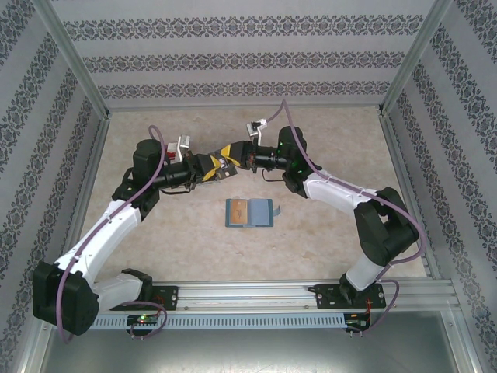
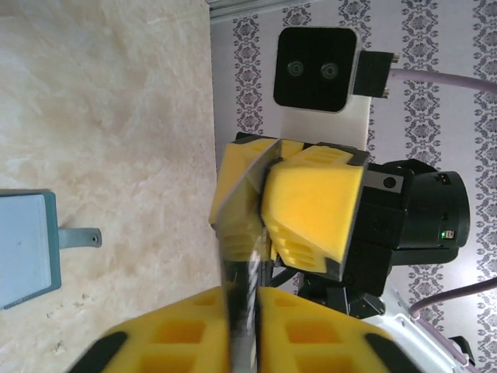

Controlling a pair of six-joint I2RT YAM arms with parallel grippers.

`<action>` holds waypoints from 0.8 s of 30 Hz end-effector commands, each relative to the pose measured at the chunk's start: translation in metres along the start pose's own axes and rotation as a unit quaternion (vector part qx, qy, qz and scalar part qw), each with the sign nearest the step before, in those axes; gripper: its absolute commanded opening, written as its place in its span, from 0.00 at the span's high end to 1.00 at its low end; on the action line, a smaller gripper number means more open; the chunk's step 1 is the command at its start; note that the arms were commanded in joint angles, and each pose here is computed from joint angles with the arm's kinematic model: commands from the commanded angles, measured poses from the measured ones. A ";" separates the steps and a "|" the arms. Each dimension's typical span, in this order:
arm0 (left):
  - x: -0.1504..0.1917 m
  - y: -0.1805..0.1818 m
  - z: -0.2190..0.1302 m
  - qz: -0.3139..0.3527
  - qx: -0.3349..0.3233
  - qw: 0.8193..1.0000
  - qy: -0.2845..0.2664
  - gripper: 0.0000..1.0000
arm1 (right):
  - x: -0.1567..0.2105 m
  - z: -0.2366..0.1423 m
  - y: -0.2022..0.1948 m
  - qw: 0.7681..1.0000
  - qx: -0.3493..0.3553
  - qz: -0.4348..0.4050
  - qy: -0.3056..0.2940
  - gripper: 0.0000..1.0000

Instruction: Take the credit cards out of the card holder

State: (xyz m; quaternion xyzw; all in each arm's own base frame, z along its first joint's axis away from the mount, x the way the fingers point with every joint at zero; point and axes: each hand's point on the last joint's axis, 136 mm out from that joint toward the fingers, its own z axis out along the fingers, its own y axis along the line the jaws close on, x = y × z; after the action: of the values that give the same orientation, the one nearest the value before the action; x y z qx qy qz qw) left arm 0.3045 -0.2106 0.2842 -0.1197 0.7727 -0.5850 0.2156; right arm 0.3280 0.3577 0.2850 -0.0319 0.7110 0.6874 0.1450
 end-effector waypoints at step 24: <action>-0.080 0.122 -0.061 0.294 -0.481 0.826 -0.020 1.00 | 0.005 -0.093 -0.167 0.926 0.356 -0.125 -0.002 0.02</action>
State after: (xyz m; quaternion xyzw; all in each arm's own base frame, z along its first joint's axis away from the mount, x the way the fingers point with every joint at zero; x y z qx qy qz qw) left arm 0.3524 -0.1214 0.2071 -0.0309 0.9300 -0.1686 0.3250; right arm 0.3511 0.2717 0.1273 -0.0224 0.8897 0.4092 0.2011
